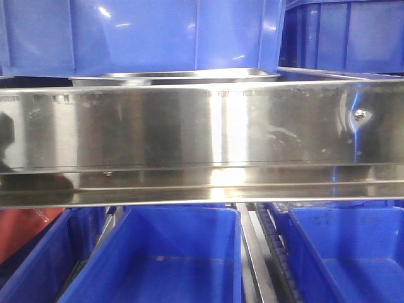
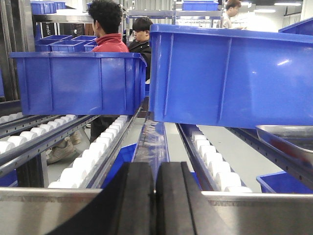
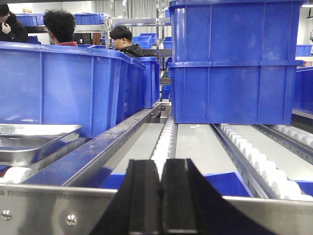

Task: Stack silver trays without gaps

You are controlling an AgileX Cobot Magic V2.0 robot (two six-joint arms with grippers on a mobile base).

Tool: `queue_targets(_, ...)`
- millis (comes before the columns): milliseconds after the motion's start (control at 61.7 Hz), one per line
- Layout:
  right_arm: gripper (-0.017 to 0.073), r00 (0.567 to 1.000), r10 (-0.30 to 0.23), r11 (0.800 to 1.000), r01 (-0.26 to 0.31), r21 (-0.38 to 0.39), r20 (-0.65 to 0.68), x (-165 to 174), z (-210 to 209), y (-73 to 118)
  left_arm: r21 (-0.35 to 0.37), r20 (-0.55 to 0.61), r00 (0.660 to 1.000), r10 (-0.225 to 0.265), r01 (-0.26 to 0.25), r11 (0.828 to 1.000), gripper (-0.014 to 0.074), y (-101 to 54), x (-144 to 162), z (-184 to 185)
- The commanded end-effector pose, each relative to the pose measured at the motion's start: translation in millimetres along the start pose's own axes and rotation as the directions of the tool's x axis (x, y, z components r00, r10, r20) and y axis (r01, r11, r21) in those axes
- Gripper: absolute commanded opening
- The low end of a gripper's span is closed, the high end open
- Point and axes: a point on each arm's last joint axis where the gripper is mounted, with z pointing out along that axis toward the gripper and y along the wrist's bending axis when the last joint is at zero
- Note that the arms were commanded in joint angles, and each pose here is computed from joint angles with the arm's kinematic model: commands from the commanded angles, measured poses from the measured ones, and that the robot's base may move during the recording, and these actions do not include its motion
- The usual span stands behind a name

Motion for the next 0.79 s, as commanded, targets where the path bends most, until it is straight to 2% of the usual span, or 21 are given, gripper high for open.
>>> queue_targets(0, -0.0078, 1.000, -0.005, 1.000, 0.005, -0.002, 0.029, -2.6, -0.3, 0.1, 0.000, 0.022, 1.000, -0.001, 0.001, 1.000, 0.0011, -0.1, -2.3, -0.4)
queue_targets(778, -0.0078, 0.999, -0.005, 1.000, 0.005, -0.002, 0.034, -3.1, -0.3, 0.2, 0.000, 0.022, 1.000, -0.001, 0.001, 1.000, 0.0011, -0.1, -2.3, -0.4)
